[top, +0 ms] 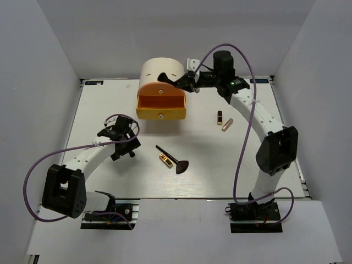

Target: Organize the makeup

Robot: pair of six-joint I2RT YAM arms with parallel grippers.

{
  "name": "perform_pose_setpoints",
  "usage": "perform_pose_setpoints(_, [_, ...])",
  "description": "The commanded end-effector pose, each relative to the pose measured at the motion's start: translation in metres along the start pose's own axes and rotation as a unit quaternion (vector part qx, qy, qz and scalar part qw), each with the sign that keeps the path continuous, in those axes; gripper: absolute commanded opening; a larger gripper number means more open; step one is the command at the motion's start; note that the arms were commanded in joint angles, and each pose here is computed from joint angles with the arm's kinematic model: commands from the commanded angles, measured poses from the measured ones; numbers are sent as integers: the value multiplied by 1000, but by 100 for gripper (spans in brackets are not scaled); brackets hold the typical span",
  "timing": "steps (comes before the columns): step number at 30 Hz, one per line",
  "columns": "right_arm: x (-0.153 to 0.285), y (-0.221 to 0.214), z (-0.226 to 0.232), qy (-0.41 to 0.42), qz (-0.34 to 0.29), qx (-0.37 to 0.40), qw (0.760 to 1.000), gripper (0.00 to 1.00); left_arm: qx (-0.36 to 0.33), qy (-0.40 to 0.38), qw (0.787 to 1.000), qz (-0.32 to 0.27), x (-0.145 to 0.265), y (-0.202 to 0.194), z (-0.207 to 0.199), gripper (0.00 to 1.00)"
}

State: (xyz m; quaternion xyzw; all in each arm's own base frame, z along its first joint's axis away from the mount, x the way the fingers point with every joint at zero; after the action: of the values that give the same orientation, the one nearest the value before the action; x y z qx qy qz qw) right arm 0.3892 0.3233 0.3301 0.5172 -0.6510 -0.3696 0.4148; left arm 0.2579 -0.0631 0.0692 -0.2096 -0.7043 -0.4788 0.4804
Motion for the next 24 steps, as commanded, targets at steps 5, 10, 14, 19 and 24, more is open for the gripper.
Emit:
perform_pose_setpoints(5, [-48,27,-2,61,-56,101,991,0,10,-15,1000,-8,3,8,-5,98])
perform_pose_setpoints(10, [-72,3,14,71,-38,79,994,0,11,-3,1000,-5,-4,9,-2,98])
perform_pose_setpoints(14, [-75,-17,18,57,-9,62,996,0,12,-2,1000,-8,-6,15,-4,98])
perform_pose_setpoints(19, [-75,-42,18,37,24,31,999,9,13,0,1000,-6,-13,20,-6,98])
perform_pose_setpoints(24, [-72,-54,15,18,50,19,998,41,12,-10,1000,-15,-15,33,-15,98])
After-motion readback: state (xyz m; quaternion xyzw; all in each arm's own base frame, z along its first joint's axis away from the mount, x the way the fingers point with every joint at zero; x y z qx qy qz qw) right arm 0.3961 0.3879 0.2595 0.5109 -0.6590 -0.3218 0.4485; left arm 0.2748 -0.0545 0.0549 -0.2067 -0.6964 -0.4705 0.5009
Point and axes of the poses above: each gripper's point midway between its finger pads, its own x axis back along the fingers, its own z axis along the line the jaws close on, y = z × x, the point moved 1 cm from there along x, back along the fingers, and after that the axes turned 2 degrees about -x, right-handed, at the moved point
